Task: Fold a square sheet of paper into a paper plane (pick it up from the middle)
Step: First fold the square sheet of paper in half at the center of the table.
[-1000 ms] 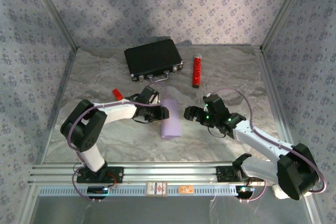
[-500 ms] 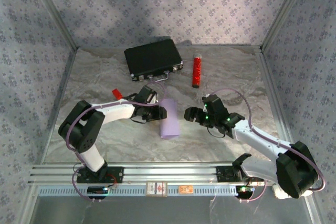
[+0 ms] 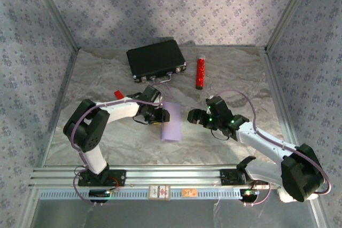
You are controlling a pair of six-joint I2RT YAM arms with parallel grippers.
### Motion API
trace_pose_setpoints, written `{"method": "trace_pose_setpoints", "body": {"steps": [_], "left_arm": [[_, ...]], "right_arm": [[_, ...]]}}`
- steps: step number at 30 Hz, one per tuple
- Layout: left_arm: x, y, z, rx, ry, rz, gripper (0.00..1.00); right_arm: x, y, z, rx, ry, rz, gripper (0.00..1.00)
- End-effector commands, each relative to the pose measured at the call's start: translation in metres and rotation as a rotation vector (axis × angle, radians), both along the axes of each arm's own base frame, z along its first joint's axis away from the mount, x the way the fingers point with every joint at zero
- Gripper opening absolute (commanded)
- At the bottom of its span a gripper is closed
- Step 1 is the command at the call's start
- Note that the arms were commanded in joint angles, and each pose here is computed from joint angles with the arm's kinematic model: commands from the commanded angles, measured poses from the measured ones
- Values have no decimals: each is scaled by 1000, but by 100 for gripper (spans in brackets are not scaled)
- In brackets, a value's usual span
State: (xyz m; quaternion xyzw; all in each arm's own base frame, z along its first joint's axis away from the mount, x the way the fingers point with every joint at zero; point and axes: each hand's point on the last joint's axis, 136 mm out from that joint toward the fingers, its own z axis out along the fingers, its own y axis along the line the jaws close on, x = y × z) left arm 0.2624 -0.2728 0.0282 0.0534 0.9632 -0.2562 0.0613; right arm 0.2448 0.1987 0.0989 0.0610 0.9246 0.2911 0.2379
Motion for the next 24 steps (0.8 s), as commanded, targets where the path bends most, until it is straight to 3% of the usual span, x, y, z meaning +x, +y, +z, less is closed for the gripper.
{"method": "trace_pose_setpoints", "body": {"steps": [1, 6, 24], "left_arm": [[-5, 4, -11, 34, 36, 2, 49], [-5, 14, -19, 99, 43, 16, 49], [-10, 23, -39, 184, 100, 12, 49]], "right_arm": [[2, 1, 5, -21, -14, 12, 84], [1, -3, 7, -77, -21, 11, 85], [-1, -5, 6, -85, -19, 10, 86]]}}
